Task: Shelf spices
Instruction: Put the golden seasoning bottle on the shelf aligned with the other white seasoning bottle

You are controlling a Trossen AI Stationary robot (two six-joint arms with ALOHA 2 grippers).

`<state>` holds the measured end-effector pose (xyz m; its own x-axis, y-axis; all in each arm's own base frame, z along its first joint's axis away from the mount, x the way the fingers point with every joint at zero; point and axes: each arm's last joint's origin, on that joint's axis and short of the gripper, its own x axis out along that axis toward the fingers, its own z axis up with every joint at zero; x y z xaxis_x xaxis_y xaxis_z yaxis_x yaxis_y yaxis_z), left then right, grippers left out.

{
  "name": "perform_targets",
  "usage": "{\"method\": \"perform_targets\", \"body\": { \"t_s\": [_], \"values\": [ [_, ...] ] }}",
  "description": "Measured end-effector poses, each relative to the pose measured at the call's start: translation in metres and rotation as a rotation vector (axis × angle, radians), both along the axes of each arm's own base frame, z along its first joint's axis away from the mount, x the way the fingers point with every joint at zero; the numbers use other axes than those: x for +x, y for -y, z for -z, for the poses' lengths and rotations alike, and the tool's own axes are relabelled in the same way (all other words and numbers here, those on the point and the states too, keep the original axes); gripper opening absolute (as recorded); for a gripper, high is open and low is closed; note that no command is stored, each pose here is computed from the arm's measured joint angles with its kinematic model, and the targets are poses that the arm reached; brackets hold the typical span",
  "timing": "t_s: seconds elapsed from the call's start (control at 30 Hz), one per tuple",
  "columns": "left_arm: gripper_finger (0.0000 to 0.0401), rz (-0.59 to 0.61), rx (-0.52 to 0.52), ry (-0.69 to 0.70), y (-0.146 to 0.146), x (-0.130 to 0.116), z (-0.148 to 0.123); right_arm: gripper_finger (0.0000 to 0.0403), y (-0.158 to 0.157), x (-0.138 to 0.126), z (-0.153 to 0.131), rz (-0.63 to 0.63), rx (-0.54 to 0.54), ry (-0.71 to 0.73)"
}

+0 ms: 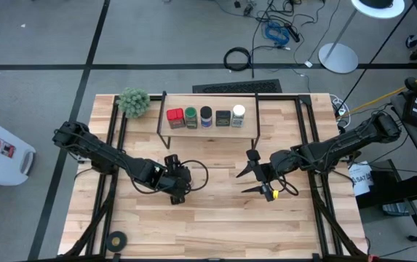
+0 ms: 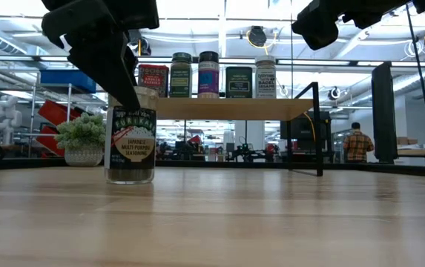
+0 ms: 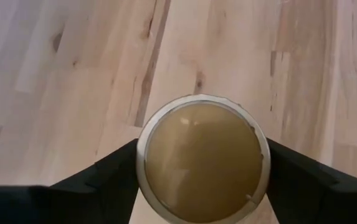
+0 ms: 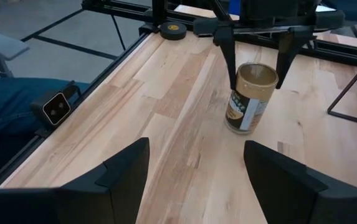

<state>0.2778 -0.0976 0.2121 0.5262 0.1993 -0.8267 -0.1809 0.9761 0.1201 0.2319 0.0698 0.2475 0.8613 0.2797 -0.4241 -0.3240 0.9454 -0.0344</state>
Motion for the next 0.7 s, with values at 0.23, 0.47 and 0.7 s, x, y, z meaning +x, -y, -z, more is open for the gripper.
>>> {"method": "perform_targets", "body": {
  "t_s": [0.23,0.47,0.7],
  "values": [
    [0.0286,0.073,0.004,0.019,0.004,0.002,-0.002,0.0249,0.000,0.004,0.002,0.029,-0.009,0.009],
    [0.0287,0.105,0.008,0.024,0.006,0.003,-0.002,0.0249,-0.004,0.019,0.017,0.030,-0.012,-0.002],
    [0.0288,0.127,0.013,0.050,0.007,0.005,-0.003,0.0257,-0.004,0.050,0.035,0.070,0.075,0.079]
  ]
}}
